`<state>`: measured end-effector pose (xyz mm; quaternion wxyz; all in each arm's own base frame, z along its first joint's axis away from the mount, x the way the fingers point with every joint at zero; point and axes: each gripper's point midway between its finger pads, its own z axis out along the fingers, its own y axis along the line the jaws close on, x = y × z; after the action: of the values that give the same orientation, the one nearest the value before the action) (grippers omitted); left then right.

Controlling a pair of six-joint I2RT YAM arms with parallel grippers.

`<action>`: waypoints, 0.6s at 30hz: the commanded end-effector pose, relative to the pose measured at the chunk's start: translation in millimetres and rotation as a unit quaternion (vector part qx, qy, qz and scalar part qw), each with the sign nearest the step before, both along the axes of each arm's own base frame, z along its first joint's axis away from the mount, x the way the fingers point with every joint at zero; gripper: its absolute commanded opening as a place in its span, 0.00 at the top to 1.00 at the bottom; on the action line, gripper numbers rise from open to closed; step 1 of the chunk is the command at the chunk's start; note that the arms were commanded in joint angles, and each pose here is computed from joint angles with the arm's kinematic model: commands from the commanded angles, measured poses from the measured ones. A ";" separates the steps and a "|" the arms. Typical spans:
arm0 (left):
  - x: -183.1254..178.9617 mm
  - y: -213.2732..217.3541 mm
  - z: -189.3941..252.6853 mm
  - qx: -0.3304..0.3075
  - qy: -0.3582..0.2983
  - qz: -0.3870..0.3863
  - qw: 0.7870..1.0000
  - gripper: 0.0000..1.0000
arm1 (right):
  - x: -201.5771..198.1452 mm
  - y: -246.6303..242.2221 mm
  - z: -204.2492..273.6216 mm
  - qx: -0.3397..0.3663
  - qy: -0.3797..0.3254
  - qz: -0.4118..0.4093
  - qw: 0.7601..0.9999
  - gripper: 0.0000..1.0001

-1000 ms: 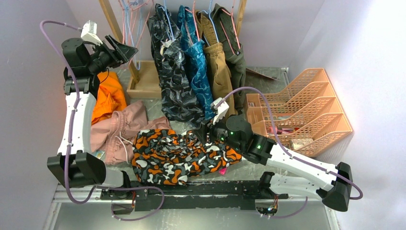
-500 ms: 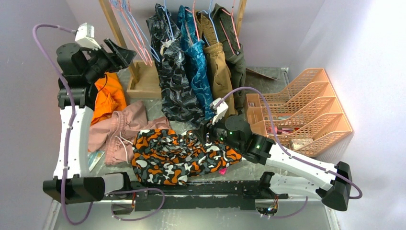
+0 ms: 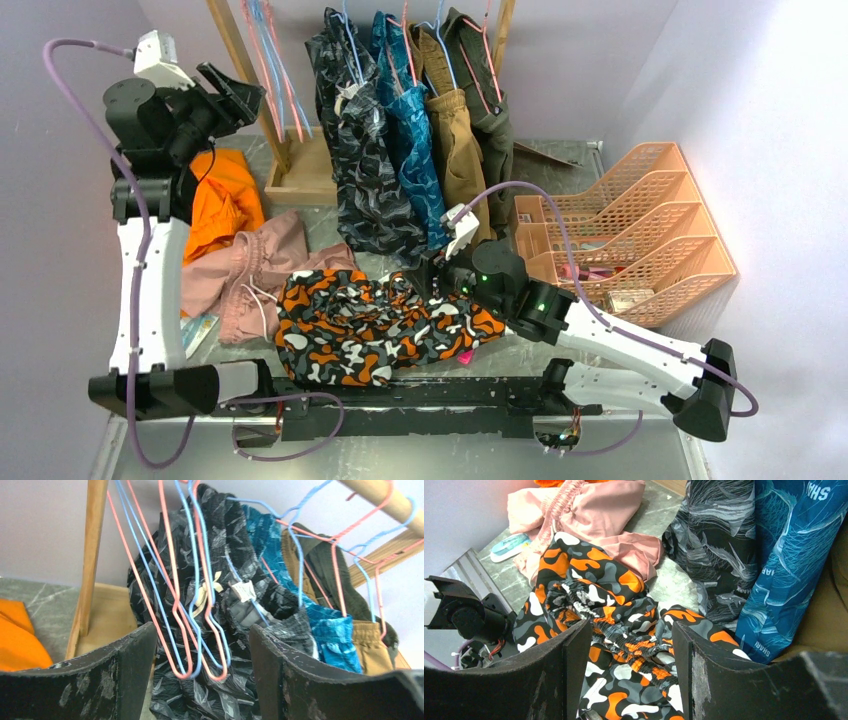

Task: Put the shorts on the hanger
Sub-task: Pick up the hanger from the clothesline.

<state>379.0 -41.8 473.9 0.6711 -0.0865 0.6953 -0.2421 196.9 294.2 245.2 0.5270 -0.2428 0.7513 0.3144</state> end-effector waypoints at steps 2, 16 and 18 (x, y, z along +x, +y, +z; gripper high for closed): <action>22.4 -3.5 -2.5 -0.007 0.009 -0.014 1.000 0.30 | 0.3 -3.2 9.7 0.012 -0.008 -0.007 1.000 0.37; 57.2 0.6 -32.9 -0.003 0.038 -0.012 0.999 0.53 | 2.8 -8.1 6.4 0.000 -0.012 -0.017 1.000 0.37; 60.7 1.6 -35.7 0.000 0.041 -0.010 0.999 0.56 | 2.8 -7.7 6.2 0.000 -0.012 -0.017 1.000 0.37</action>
<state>433.5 -38.7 426.4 0.6242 -0.1058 0.7350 -0.2427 198.7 290.6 245.9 0.5311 -0.2377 0.7529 0.3076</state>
